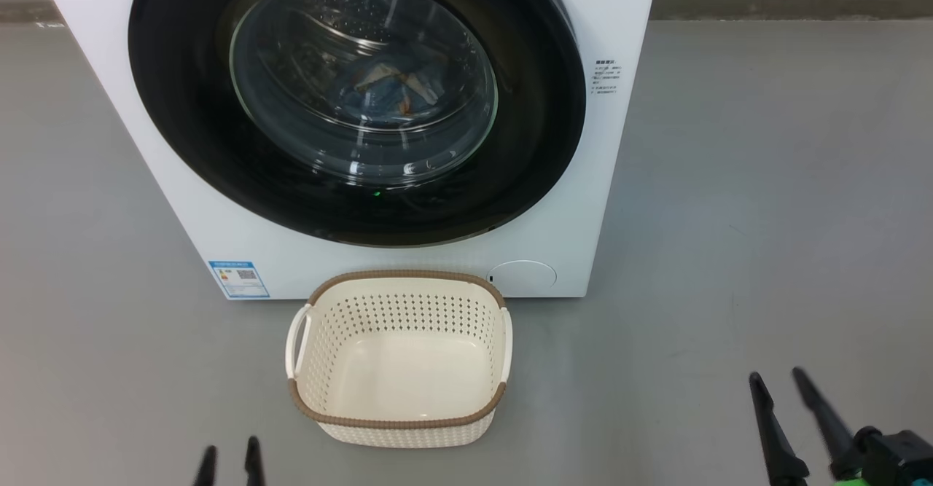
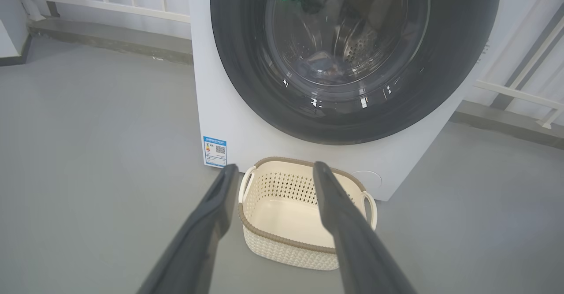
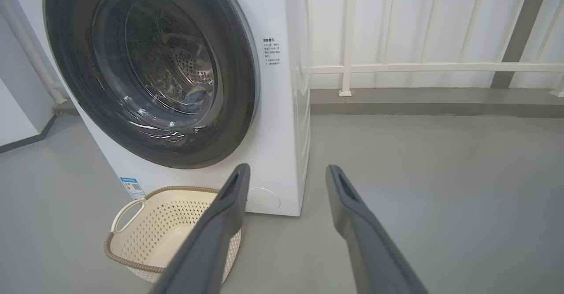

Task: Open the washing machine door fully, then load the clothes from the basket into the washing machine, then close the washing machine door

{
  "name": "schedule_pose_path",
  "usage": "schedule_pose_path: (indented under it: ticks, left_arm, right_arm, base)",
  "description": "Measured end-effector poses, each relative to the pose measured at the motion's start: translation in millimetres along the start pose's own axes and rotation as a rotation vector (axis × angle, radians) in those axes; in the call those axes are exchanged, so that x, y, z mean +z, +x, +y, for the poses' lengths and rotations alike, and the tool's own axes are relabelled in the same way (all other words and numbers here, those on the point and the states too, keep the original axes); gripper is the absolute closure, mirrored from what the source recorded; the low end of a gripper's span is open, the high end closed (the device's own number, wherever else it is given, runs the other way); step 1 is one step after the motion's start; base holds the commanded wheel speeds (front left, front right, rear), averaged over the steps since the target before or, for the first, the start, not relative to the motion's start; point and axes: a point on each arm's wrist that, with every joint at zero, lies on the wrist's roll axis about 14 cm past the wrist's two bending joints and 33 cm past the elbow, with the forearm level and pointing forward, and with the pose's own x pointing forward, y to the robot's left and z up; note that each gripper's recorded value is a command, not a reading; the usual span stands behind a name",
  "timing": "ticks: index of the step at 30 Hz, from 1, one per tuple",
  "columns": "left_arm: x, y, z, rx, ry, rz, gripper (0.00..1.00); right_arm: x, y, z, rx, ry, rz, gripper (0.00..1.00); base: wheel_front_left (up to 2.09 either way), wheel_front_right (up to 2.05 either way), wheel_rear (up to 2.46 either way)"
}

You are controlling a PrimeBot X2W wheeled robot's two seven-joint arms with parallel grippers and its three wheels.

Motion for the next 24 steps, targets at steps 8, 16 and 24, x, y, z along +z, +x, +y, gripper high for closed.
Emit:
schedule_pose_path:
  ticks: [8, 16, 24]
  left_arm:
    - [-14.3, -2.7, 0.8, 0.016, -0.055, 0.052, 1.00]
    - [-20.0, -1.8, 4.5, 0.038, -0.149, 0.083, 1.00]
    - [-24.0, -0.5, 7.4, 0.053, -0.225, 0.108, 1.00]
  right_arm:
    - [-15.3, -4.9, -2.0, -0.028, 0.062, 0.050, 1.00]
    - [-20.7, -6.4, -6.6, -0.064, 0.172, 0.071, 1.00]
    - [-24.6, -7.6, -9.8, -0.091, 0.253, 0.084, 1.00]
  base:
    - [0.00, 0.00, 0.00]
    - [0.00, 0.00, 0.00]
    - [0.00, 0.00, 0.00]
